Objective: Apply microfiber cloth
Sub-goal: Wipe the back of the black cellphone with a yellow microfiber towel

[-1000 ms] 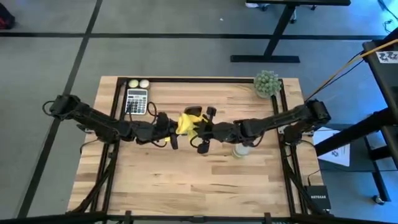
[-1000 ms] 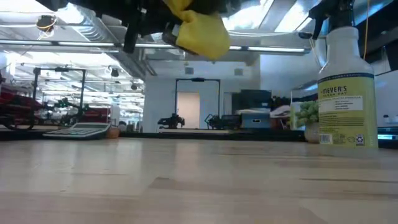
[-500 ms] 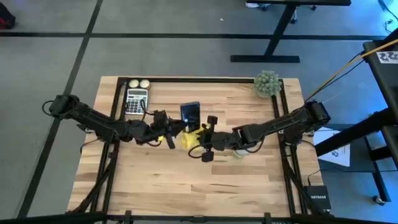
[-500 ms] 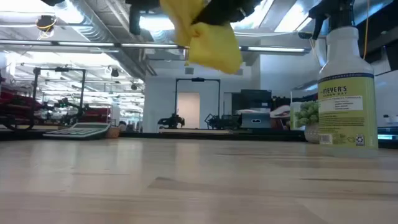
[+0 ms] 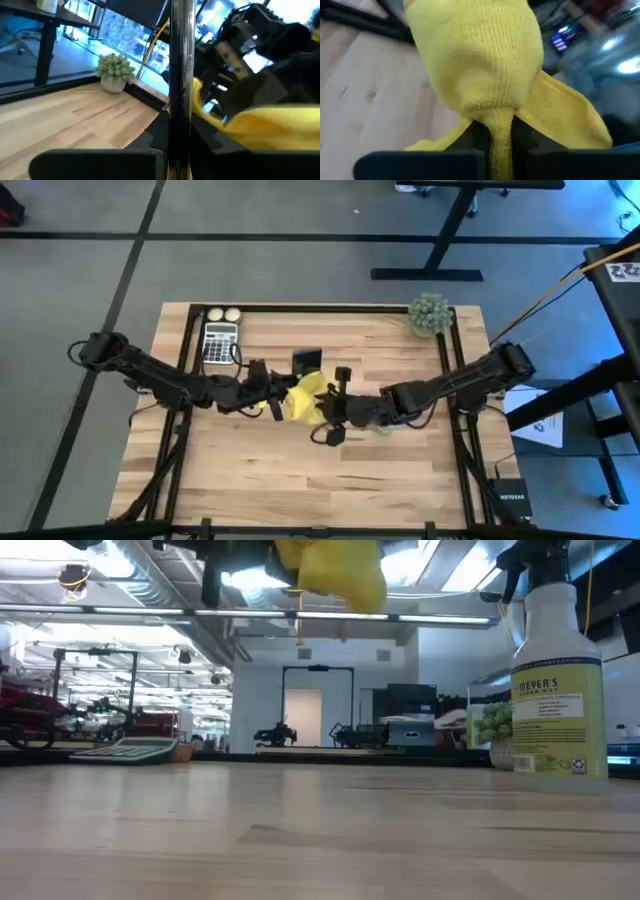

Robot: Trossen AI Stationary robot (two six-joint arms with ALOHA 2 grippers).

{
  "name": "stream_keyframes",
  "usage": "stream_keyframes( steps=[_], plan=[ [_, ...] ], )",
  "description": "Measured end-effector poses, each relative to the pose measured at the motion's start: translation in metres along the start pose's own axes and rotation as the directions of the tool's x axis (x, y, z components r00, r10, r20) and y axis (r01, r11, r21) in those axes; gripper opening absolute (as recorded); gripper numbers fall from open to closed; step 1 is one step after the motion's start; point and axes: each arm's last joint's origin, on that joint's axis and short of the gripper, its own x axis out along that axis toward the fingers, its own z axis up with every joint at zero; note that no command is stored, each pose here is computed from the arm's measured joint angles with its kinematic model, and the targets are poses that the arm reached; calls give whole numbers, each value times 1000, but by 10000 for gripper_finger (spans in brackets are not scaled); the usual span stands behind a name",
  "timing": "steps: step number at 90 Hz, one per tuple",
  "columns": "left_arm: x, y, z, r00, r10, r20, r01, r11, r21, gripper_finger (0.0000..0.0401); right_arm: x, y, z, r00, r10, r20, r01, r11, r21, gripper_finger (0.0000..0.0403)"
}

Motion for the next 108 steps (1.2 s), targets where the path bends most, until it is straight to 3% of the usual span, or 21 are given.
stream_keyframes(
  steps=[6, 40, 54, 67, 76, 95, 108],
  plan=[
    [0, -1, -1, 999, -40, -23, 41, 999, 22, 19, 4, -10, 0, 996, -82, -19, 82, 996, -28, 14],
    [5, 1, -10, 995, -64, -72, 67, 997, 38, 19, 9, -54, 31, 975, -217, 48, 220, 973, -67, 14],
    [6, 0, -10, 995, -77, -64, 79, 996, 37, 19, 8, -49, 25, 987, -162, 14, 162, 986, -41, 14],
    [4, 1, -6, 997, -67, -46, 69, 997, 40, 19, 15, -29, 2, 995, -77, -71, 74, 996, -42, 14],
    [3, 1, -5, 998, -51, -33, 53, 998, 42, 19, 17, -23, -8, 993, -72, -94, 69, 997, -31, 14],
    [4, 1, -2, 999, -44, -8, 44, 999, 9, 19, 9, -27, -5, 981, -174, -86, 163, 979, -126, 14],
    [3, -1, 0, 998, -63, -7, 63, 998, -3, 19, -4, -41, 8, 974, -224, -15, 222, 973, -69, 14]
  ],
)
